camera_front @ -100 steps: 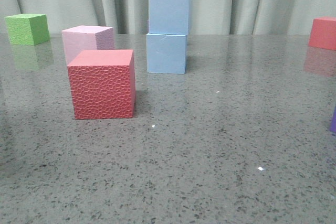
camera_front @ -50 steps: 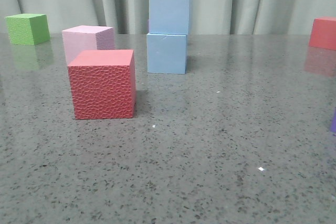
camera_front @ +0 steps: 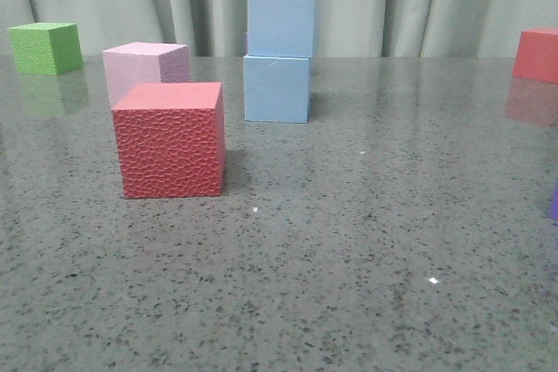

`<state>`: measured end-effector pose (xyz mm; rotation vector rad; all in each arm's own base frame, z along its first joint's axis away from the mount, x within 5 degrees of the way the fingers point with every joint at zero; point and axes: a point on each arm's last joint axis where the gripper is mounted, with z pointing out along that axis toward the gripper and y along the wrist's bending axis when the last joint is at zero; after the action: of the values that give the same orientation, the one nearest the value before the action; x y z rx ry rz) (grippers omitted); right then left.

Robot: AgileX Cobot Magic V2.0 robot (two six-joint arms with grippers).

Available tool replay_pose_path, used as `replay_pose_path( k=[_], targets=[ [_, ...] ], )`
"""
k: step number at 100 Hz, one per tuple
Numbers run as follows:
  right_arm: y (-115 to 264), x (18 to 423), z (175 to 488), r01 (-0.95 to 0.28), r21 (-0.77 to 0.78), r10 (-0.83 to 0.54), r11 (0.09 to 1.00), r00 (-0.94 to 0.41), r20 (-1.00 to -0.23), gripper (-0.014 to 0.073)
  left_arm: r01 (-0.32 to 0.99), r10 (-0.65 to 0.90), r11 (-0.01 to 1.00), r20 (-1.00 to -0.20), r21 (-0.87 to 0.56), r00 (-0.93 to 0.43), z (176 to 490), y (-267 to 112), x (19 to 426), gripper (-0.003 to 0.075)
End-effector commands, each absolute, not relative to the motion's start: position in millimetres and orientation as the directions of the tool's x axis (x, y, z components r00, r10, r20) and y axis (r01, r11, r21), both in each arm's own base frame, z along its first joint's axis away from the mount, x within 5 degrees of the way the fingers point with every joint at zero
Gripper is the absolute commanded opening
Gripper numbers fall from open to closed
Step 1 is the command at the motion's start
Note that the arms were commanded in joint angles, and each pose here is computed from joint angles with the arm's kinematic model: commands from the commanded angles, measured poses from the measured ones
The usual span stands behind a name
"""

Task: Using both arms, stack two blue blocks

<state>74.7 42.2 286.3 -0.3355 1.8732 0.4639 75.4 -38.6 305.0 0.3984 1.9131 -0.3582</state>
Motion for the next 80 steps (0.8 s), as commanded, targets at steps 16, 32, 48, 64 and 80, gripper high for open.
replay_pose_path(
  k=[16,32,48,64,80],
  targets=[
    [45,75,301,-0.481,0.139,0.018,0.866,-0.249,-0.968,-0.0066,0.467,0.087,0.884,-0.967,-0.035,-0.239,321,-41,76,-0.0019],
    [45,75,301,-0.481,0.139,0.018,0.866,-0.249,-0.968,-0.0066,0.427,0.124,0.900,-0.990,0.086,-0.060,331,-38,82,-0.0019],
    [45,75,301,-0.481,0.139,0.018,0.866,-0.249,-0.968,-0.0066,0.283,0.116,0.948,-0.986,0.147,0.122,328,-28,90,-0.0019],
    [45,75,301,-0.481,0.139,0.018,0.866,-0.249,-0.968,-0.0066,0.166,0.101,0.979,-0.990,0.117,0.101,297,-15,81,-0.0019],
    [45,75,301,-0.481,0.139,0.018,0.866,-0.249,-0.968,-0.0066,0.070,0.061,0.996,-0.997,0.063,0.041,255,-5,73,-0.0019]
  ],
)
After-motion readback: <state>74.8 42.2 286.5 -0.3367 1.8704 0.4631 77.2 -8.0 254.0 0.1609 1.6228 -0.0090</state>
